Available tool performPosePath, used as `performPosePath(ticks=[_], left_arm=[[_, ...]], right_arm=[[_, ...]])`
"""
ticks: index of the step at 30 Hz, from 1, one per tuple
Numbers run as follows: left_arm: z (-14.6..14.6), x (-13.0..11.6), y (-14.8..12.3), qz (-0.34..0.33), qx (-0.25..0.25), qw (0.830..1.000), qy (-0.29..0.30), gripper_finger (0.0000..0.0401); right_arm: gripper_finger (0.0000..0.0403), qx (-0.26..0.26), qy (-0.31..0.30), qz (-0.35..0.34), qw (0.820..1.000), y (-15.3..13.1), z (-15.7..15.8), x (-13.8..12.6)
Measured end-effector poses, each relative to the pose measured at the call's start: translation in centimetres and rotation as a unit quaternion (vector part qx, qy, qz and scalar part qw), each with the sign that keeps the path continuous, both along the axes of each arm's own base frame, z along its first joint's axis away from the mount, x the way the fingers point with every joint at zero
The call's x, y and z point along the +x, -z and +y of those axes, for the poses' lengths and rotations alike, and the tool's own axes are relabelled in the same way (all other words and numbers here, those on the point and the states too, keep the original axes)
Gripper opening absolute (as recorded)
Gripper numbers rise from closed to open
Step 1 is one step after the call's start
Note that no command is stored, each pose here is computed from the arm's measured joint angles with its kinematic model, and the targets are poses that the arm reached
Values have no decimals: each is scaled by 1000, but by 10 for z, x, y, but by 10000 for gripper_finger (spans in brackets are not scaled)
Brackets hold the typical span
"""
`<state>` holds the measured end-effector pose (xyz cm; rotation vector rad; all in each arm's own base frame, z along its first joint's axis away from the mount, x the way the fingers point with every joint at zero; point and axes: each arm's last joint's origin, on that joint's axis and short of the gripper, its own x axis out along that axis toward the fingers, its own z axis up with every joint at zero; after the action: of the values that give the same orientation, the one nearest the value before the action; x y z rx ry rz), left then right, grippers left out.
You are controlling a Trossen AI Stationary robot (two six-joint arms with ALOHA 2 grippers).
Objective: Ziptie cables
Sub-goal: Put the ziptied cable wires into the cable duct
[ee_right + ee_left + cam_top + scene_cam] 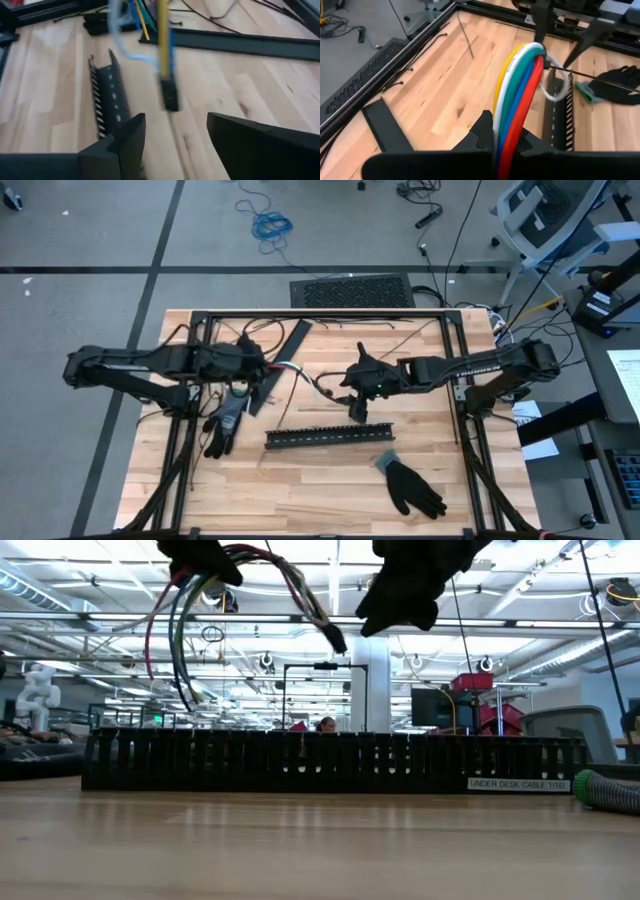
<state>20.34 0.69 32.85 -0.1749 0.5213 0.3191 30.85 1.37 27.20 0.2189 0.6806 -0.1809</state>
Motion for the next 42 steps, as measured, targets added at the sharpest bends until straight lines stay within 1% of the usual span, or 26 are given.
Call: performPosePath(ticks=[3, 8, 13, 19, 21, 25, 28, 31, 35, 37, 42], left_arm=[[0, 4, 1, -1, 0, 1000, 0, 9], [-1, 5, -5, -33, -4, 999, 7, 9], [-1, 5, -5, -35, -6, 999, 10, 9], [-1, 6, -6, -39, -6, 999, 10, 9], [-1, 6, -6, -39, -6, 999, 10, 9], [-1, 6, -6, -38, -6, 999, 10, 9], [-1, 6, -5, -38, -6, 999, 10, 9], [-1, 7, -5, -36, -6, 999, 10, 9], [-1, 11, -1, -25, -6, 1000, 10, 9], [-1, 13, 1, -21, -6, 1000, 10, 9], [-1, 14, 1, -22, -5, 1000, 9, 9]], right_arm=[[201, -8, 0, 10, 1000, 1, -4, -1], [201, -21, -8, 22, 1000, 5, -8, 0], [201, -21, -8, 3, 1000, 3, -8, 4], [197, -21, -8, 2, 1000, 4, -8, 4], [183, -22, -6, 1, 1000, 3, -8, 5], [141, -21, -4, -4, 1000, 3, -9, 5], [116, -20, -5, -9, 1000, 2, -9, 6], [104, -20, -5, -16, 1000, 1, -9, 7], [100, -19, -5, -33, 999, -2, -9, 9], [96, -19, -5, -26, 999, -1, -9, 8], [47, -17, -6, -7, 1000, 2, -9, 6]])
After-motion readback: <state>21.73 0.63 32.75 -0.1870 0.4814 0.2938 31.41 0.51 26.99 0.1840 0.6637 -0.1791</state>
